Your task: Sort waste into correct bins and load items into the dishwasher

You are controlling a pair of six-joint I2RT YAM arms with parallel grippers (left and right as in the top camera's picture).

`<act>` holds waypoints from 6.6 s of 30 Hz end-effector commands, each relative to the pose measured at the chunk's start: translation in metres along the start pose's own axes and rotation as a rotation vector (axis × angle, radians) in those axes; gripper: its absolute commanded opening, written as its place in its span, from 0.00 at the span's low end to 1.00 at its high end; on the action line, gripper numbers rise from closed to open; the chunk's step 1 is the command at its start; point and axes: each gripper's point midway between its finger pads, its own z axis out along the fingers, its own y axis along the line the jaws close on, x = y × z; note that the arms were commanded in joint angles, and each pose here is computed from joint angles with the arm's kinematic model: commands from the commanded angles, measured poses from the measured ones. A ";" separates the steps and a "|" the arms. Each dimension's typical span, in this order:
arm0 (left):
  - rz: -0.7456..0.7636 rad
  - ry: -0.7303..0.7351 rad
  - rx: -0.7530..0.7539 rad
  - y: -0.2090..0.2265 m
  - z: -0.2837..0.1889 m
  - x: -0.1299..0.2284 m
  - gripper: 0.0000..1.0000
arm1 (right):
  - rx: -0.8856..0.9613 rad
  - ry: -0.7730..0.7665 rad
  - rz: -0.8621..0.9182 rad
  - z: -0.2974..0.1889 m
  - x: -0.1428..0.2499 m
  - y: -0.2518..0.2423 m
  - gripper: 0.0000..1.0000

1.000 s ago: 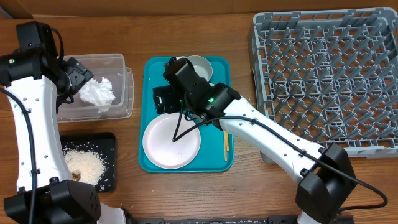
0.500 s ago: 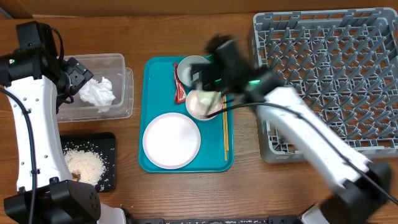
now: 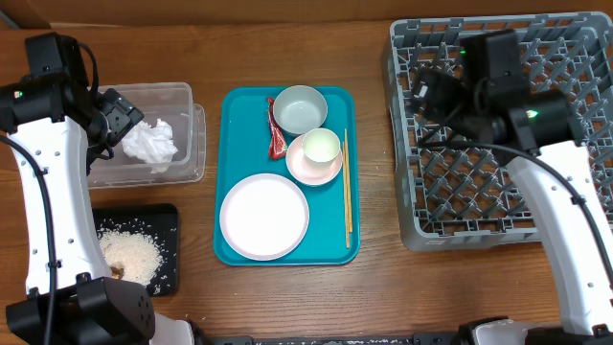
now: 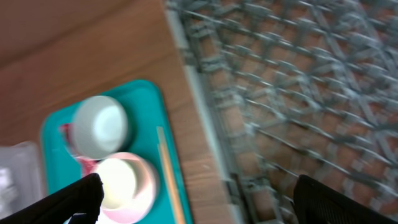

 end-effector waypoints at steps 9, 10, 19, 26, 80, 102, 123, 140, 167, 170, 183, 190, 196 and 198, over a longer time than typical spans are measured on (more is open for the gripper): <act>-0.014 -0.008 -0.005 0.000 0.000 -0.002 1.00 | 0.169 -0.122 0.065 -0.008 -0.032 -0.047 0.99; -0.014 -0.008 -0.005 0.000 0.000 -0.002 1.00 | 0.169 -0.122 0.065 -0.008 -0.032 -0.047 1.00; -0.024 -0.055 0.040 -0.010 -0.001 -0.014 1.00 | 0.170 -0.122 0.065 -0.008 -0.032 -0.047 1.00; -0.013 0.166 0.269 -0.047 -0.009 0.026 1.00 | 0.170 -0.122 0.065 -0.008 -0.032 -0.047 1.00; 0.729 0.209 0.092 -0.212 0.155 0.214 0.53 | 0.170 -0.121 0.065 -0.008 -0.032 -0.047 1.00; 0.699 0.138 0.170 -0.211 0.076 0.183 0.04 | 0.170 -0.121 0.065 -0.008 -0.032 -0.047 1.00; 0.126 -0.069 0.244 -0.104 -0.038 0.038 0.04 | 0.170 -0.121 0.065 -0.008 -0.032 -0.047 1.00; -0.022 0.033 0.197 -0.065 0.026 -0.010 0.97 | 0.170 -0.121 0.065 -0.008 -0.032 -0.047 1.00; -0.075 -0.343 -0.013 0.019 -0.076 -0.040 1.00 | 0.170 -0.121 0.065 -0.008 -0.032 -0.047 1.00; -0.075 -0.343 -0.013 0.019 -0.076 -0.040 1.00 | 0.170 -0.121 0.065 -0.008 -0.032 -0.047 1.00; -0.065 -0.297 0.056 0.007 -0.073 -0.033 1.00 | -0.482 0.218 0.045 -0.026 0.019 0.065 1.00; -0.058 -0.267 0.097 -0.001 -0.073 -0.028 1.00 | -0.512 0.353 -0.090 -0.030 0.071 0.092 1.00; -0.058 -0.267 0.097 -0.001 -0.073 -0.028 1.00 | -0.426 0.393 -0.247 -0.014 0.127 0.112 1.00; -0.058 -0.267 0.097 -0.001 -0.073 -0.028 1.00 | -0.430 0.394 -0.298 -0.010 0.143 0.123 1.00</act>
